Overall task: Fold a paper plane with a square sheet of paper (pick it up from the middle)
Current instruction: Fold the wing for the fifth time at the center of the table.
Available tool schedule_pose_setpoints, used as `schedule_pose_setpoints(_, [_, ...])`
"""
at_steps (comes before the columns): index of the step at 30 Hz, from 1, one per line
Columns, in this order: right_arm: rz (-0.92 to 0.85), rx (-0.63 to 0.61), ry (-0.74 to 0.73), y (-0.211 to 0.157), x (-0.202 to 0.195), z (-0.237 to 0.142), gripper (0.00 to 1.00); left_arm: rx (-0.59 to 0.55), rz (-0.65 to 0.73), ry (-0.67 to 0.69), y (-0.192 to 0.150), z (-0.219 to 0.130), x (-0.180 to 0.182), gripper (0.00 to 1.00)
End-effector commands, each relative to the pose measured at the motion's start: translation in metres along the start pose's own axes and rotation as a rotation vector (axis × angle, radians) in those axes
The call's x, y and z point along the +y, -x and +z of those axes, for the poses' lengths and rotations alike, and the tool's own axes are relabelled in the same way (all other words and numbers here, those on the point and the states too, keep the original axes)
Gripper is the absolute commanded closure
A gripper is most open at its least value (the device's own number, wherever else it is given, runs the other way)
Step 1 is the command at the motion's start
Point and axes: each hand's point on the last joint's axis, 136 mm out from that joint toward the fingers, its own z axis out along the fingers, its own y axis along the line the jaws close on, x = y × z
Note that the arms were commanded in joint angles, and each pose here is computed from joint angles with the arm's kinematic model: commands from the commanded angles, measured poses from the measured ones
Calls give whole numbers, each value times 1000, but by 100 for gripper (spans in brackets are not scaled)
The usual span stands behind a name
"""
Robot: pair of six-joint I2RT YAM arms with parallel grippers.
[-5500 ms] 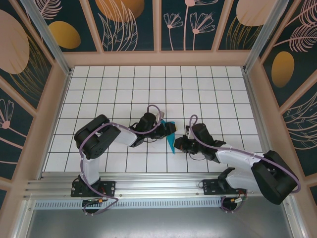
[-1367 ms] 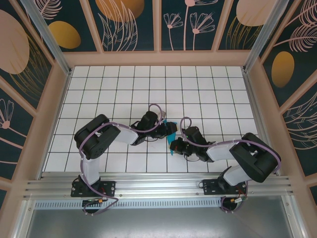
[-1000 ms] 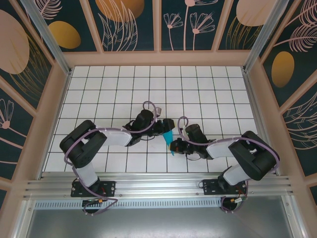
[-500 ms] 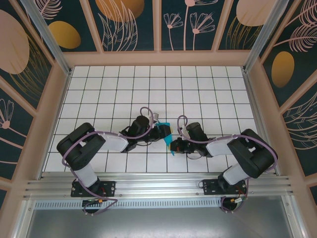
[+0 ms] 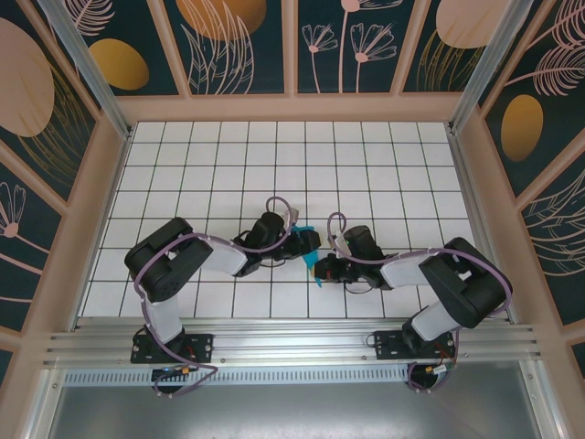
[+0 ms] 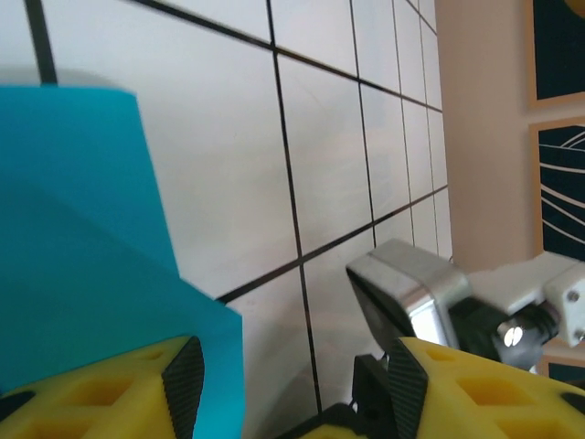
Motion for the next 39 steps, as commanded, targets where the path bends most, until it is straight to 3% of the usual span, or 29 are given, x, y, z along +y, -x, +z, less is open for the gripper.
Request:
schedule_pose_setpoints(1, [159,131,-267,-55,-74,-11,100,-18,26,67,4,8,15,41])
schedule_pose_setpoints(14, [156,137,-297,-59,-77,-17,100,-19,31,135,6,10,36,41])
schedule_pose_setpoints(39, [170,153,-292,-64,-79,-16,100,-58,50,183,47,0,63,39])
